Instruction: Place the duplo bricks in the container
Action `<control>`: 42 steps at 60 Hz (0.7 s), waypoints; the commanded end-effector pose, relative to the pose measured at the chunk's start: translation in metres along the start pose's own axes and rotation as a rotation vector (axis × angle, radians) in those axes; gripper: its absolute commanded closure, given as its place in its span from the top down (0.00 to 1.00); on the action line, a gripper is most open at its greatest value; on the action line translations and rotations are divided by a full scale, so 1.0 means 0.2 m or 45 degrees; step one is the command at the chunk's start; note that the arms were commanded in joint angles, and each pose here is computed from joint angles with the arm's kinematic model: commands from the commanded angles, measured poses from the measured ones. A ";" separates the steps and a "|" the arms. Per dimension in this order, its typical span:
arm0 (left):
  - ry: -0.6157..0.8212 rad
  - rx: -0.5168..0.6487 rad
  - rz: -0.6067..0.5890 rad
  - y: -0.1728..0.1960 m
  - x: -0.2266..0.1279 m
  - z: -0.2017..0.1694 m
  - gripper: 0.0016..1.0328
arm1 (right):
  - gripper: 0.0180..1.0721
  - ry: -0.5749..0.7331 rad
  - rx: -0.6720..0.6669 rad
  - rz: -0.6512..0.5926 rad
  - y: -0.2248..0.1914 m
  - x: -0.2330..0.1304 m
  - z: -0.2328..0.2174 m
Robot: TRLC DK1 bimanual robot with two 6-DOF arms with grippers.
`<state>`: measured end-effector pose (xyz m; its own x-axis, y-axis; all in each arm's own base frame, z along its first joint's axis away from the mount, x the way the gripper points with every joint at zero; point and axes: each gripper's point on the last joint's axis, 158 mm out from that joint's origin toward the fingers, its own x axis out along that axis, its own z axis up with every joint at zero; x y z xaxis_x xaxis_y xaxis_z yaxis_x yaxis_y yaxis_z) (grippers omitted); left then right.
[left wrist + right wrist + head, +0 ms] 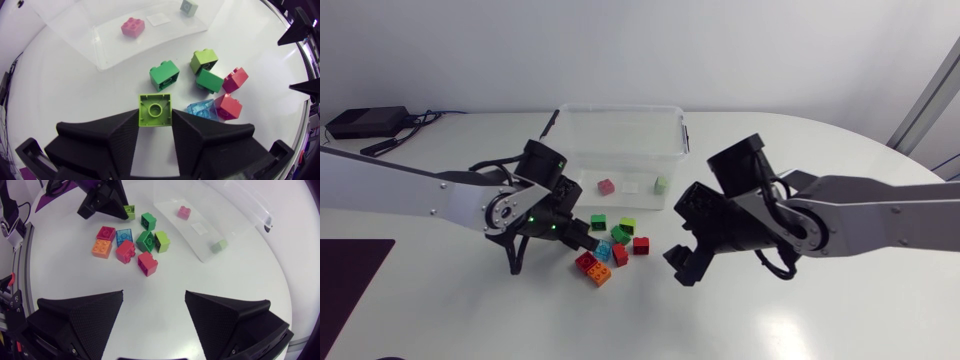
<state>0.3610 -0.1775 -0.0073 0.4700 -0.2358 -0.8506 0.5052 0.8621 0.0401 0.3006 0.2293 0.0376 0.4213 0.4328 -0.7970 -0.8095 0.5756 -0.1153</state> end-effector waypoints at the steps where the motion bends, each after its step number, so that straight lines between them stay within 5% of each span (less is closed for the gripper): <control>1: -0.038 0.013 0.000 0.02 -0.09 0.02 0.31 | 0.85 -0.013 -0.056 0.031 0.02 0.05 0.05; 25: -0.290 0.024 0.000 0.05 -0.49 0.28 0.31 | 0.85 0.038 -0.132 0.105 0.07 0.29 0.03; 42: -0.409 -0.002 0.011 0.13 -0.61 0.49 0.31 | 0.81 0.058 -0.149 0.112 0.03 0.39 0.09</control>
<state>0.3748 -0.1672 0.1258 0.6498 -0.3400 -0.6798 0.4925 0.8696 0.0359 0.3301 0.2721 -0.0101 0.3407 0.4467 -0.8273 -0.8725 0.4780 -0.1012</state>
